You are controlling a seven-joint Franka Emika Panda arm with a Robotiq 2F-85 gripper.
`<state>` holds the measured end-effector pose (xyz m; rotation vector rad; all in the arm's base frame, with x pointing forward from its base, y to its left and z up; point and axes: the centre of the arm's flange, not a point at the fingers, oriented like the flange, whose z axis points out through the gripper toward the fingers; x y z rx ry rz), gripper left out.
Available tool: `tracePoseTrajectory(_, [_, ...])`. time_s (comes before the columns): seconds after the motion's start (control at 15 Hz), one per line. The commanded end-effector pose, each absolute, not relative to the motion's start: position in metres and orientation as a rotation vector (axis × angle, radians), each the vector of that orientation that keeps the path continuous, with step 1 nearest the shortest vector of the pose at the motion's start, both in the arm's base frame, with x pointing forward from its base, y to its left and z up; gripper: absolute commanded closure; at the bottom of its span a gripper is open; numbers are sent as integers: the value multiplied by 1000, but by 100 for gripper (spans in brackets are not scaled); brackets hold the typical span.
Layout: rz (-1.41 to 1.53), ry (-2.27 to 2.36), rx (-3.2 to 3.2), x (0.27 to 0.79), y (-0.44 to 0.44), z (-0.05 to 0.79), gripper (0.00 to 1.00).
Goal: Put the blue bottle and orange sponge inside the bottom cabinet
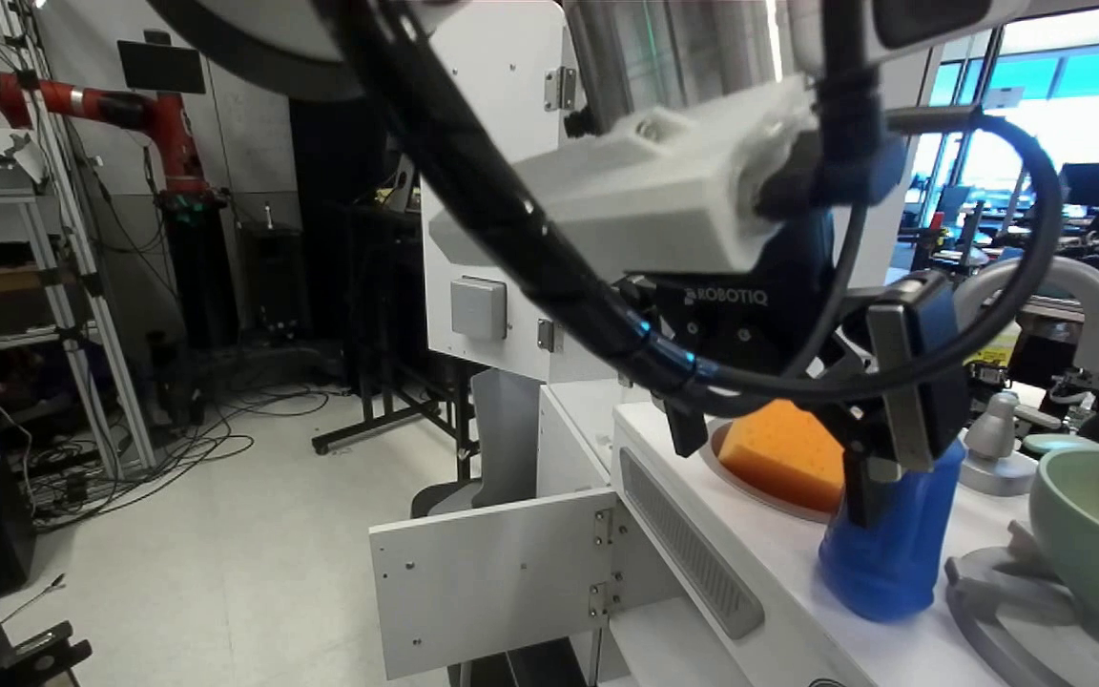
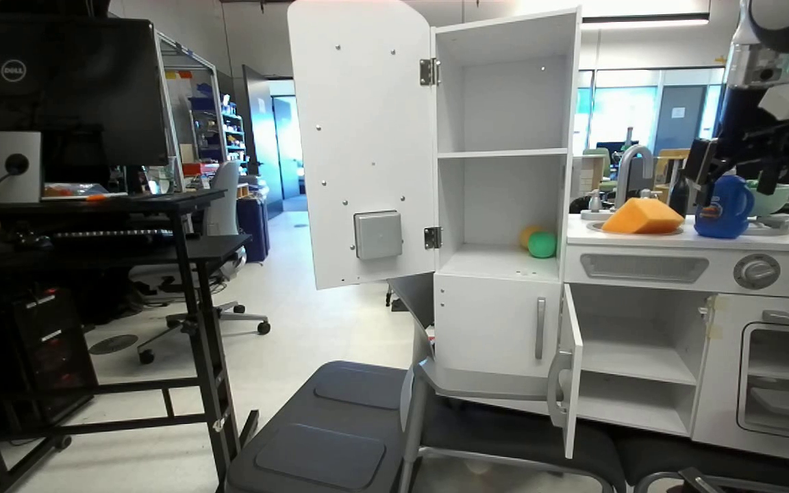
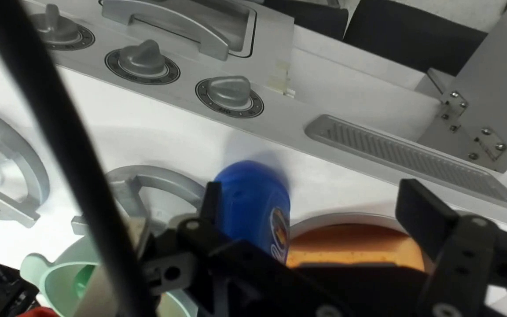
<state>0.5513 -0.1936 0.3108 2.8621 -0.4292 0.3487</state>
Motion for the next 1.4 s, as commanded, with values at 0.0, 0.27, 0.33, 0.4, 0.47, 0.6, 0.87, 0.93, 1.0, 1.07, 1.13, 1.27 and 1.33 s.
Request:
tracePoseTrajectory(0.0, [350,-415,2792,562,-192,297,0])
tracePoseTrajectory(0.27, [315,-389,2749,562,-198,298,0])
tracePoseTrajectory(0.33, [315,-382,2742,559,-199,297,0])
tracePoseTrajectory(0.4, [311,-374,2738,555,-207,291,0])
tracePoseTrajectory(0.47, [311,-372,2728,556,-202,301,0])
tracePoseTrajectory(0.6, [327,-367,2714,554,-215,294,0])
tracePoseTrajectory(0.87, [354,-400,2692,557,-233,294,0])
tracePoseTrajectory(0.93, [362,-414,2685,560,-229,305,0])
tracePoseTrajectory(1.0, [372,-419,2682,562,-233,302,0])
tracePoseTrajectory(1.07, [384,-427,2682,562,-239,297,0])
tracePoseTrajectory(1.13, [388,-430,2680,566,-235,302,0])
tracePoseTrajectory(1.27, [397,-430,2674,575,-237,296,0])
tracePoseTrajectory(1.33, [403,-429,2671,577,-236,298,0])
